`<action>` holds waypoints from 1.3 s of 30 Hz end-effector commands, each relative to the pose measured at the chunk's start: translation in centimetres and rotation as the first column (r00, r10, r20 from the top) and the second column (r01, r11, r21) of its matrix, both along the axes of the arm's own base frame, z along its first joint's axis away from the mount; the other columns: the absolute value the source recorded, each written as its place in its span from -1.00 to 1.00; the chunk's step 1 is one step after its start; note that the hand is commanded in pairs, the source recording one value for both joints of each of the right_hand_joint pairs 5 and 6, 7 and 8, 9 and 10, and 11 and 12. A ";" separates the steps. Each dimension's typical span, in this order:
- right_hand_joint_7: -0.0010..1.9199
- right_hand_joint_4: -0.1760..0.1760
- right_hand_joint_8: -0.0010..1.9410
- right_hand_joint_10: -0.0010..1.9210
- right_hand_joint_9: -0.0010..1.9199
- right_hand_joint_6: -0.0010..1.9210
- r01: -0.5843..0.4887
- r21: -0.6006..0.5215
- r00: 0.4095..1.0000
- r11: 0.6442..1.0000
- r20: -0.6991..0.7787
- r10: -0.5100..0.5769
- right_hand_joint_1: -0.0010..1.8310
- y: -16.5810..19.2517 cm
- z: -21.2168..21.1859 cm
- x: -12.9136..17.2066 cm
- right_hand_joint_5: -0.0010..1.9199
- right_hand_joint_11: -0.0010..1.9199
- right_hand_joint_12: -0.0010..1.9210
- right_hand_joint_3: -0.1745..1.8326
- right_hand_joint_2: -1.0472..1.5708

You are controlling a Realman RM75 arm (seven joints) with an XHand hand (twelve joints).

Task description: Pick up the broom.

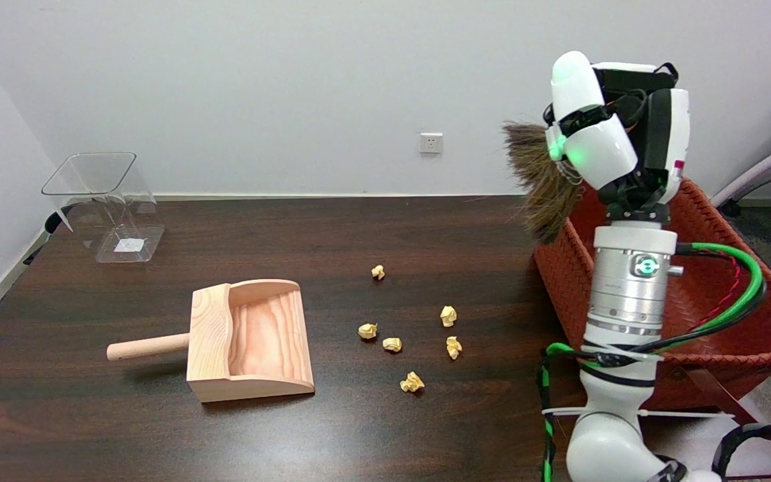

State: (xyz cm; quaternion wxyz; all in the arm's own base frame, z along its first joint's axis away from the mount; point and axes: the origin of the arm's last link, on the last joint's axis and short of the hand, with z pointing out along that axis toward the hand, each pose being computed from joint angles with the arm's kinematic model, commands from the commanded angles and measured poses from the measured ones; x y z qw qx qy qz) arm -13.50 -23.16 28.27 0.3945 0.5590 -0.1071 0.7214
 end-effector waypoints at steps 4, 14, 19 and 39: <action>1.00 0.00 0.98 1.00 1.00 1.00 0.058 0.099 0.996 0.993 0.063 -0.064 0.00 1.2 -4.0 -1.7 1.00 1.00 1.00 0.17 1.00; 1.00 0.00 0.98 1.00 1.00 1.00 0.246 0.111 0.963 0.963 0.084 -0.256 0.03 0.3 -4.4 -4.2 1.00 1.00 1.00 0.19 1.00; 1.00 0.00 0.98 1.00 1.00 1.00 0.341 0.082 0.938 0.937 0.039 -0.344 0.04 -1.0 -4.4 -4.8 1.00 1.00 1.00 0.19 1.00; 1.00 0.00 0.98 1.00 1.00 1.00 0.544 -0.188 0.822 0.818 -0.076 -0.564 0.07 -3.4 -5.5 -5.0 1.00 1.00 1.00 0.17 1.00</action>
